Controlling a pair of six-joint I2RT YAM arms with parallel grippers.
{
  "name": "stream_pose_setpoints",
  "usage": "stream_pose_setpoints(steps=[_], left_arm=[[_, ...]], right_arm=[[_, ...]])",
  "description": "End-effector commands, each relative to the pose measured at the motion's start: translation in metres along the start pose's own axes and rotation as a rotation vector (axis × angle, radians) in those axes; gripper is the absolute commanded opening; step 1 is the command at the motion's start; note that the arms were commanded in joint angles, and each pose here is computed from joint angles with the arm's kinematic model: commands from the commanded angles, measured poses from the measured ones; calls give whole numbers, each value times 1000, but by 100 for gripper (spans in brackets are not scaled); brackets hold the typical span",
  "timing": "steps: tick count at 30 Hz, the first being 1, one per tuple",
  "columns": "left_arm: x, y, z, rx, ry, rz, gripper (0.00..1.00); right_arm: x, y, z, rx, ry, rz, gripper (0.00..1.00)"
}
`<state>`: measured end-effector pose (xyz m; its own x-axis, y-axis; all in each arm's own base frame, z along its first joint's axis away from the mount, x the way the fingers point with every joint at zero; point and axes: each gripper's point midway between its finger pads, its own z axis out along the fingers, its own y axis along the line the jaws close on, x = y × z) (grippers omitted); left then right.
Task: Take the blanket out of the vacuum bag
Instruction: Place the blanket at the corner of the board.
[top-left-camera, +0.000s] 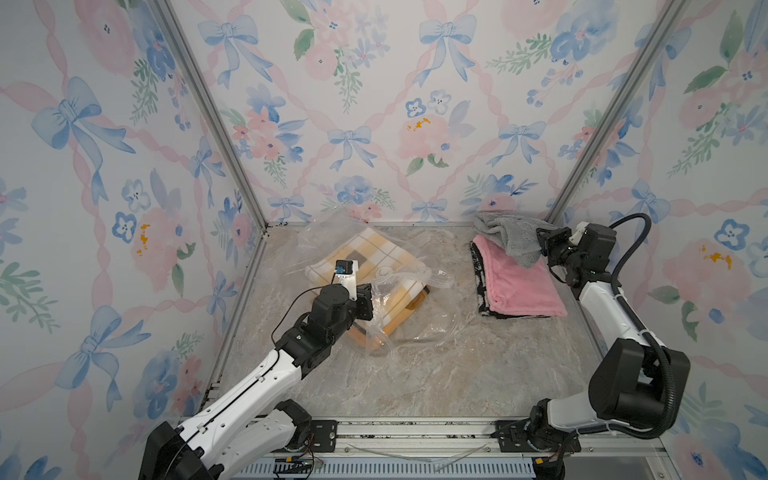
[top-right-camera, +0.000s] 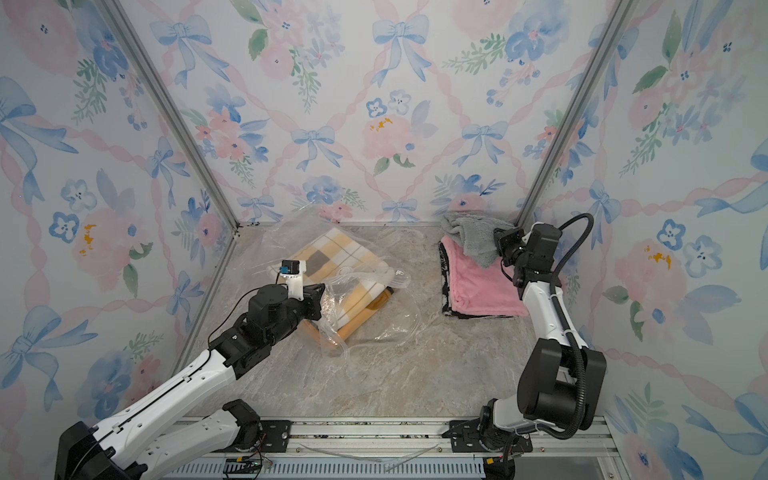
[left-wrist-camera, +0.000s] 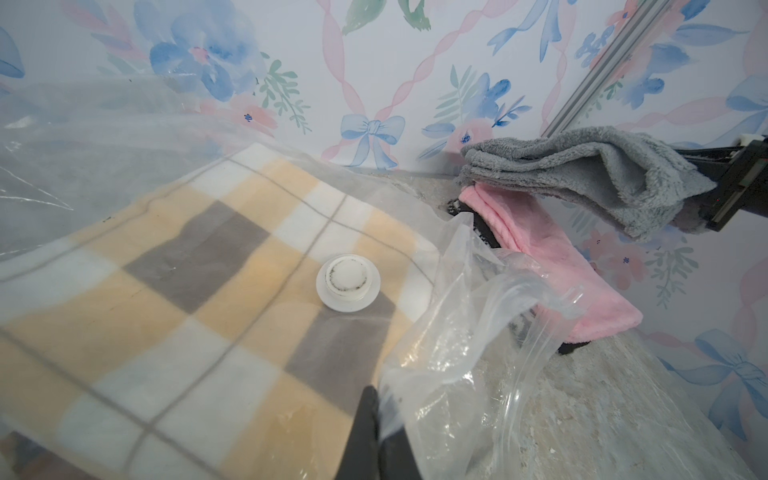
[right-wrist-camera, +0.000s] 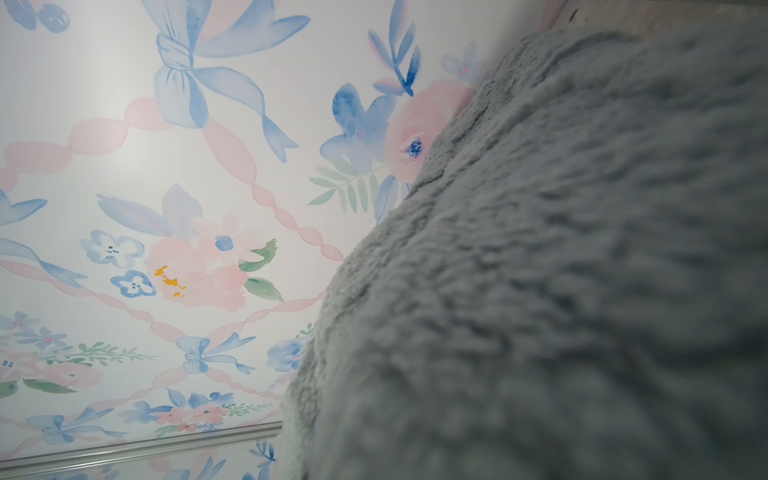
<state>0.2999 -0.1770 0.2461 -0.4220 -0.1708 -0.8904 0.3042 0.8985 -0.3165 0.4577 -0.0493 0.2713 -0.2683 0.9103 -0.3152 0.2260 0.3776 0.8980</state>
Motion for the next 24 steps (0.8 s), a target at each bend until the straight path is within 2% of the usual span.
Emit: stream_pose_setpoints(steps=[1, 4, 14, 19, 24], left_arm=[[8, 8, -3, -28, 17, -12, 0], [11, 10, -2, -34, 22, -12, 0], [17, 13, -4, -39, 26, -17, 0], [21, 16, -3, -48, 31, -18, 0], [23, 17, -2, -48, 25, -24, 0]], right_arm=[[15, -22, -14, 82, 41, -4, 8], [25, -38, -17, 119, 69, 18, 15], [49, -92, -24, 208, 131, 128, 20], [50, -104, -28, 242, 133, 178, 20], [49, -99, -33, 246, 132, 179, 21]])
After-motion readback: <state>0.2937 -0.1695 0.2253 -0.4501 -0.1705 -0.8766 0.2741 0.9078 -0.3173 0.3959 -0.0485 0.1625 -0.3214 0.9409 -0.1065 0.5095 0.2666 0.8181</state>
